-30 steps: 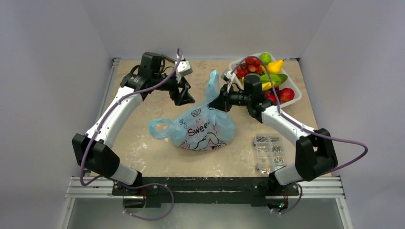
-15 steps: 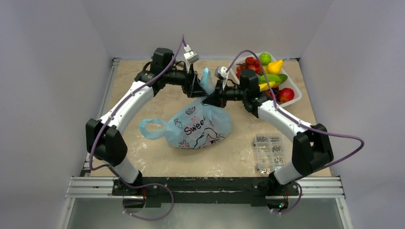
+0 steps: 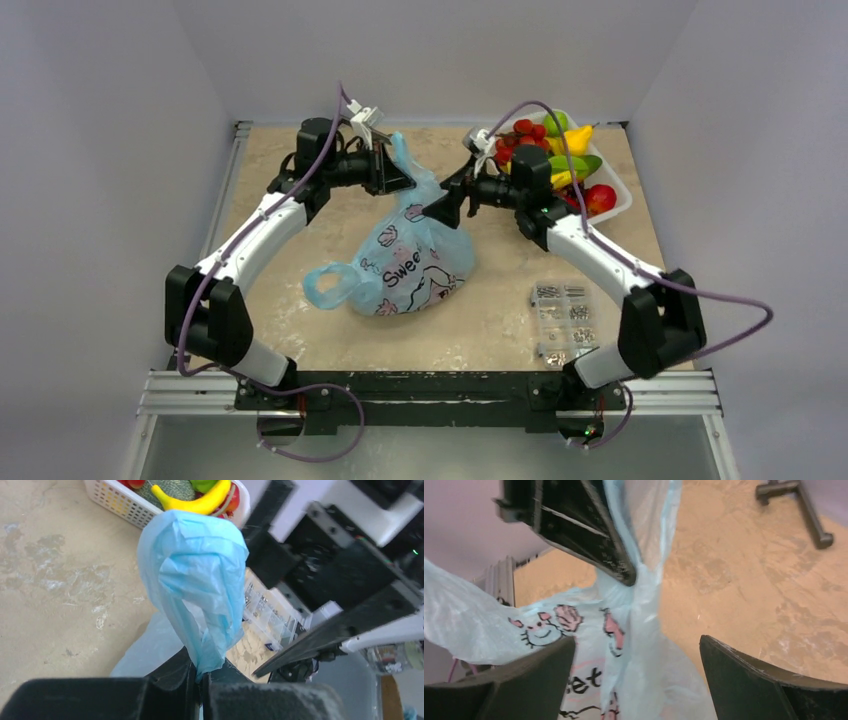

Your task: Place the fake fruits into the plastic bag and tie a complex knot

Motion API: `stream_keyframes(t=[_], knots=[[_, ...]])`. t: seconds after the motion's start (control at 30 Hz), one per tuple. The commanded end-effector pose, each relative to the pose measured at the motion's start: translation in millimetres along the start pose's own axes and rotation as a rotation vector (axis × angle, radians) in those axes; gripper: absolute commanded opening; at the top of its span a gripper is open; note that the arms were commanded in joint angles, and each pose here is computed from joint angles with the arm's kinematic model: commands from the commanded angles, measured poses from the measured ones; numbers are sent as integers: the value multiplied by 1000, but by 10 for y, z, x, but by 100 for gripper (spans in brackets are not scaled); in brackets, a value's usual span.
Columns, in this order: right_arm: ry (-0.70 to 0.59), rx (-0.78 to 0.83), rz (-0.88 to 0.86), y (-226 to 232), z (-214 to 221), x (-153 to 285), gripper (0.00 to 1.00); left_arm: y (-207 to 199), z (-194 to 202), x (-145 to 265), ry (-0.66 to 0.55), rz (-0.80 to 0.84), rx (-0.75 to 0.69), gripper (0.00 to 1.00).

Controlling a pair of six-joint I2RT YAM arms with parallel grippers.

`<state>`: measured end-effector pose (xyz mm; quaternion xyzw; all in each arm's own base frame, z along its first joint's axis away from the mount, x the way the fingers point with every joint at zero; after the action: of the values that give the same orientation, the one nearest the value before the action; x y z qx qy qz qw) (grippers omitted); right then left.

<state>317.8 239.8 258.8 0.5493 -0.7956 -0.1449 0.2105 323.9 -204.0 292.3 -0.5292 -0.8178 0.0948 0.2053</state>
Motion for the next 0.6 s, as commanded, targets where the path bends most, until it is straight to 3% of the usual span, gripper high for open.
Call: stream_keyframes(t=[0.0, 0.3, 0.5, 0.57], knots=[[-320, -114, 74, 479, -390, 229, 99, -55, -266, 21, -150, -103, 58, 0], [-466, -137, 289, 338, -339, -298, 99, -66, -308, -36, -161, -106, 104, 0], [-478, -94, 473, 295, -225, -693, 99, -120, -304, -61, -161, -96, 108, 0], [-466, -90, 489, 250, -182, -770, 92, -121, -301, -61, -161, -102, 119, 0]])
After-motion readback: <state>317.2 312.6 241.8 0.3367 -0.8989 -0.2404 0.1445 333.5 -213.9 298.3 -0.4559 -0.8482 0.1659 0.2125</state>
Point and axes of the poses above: each gripper's point midway between its finger pads, its own x axis back along the fingers, its own y axis along the line the jaws close on, z = x × y, the point moved 7 cm from there along x, back along the fingers, and after that the axes turned 13 degrees about -x, right-handed, at the moved point
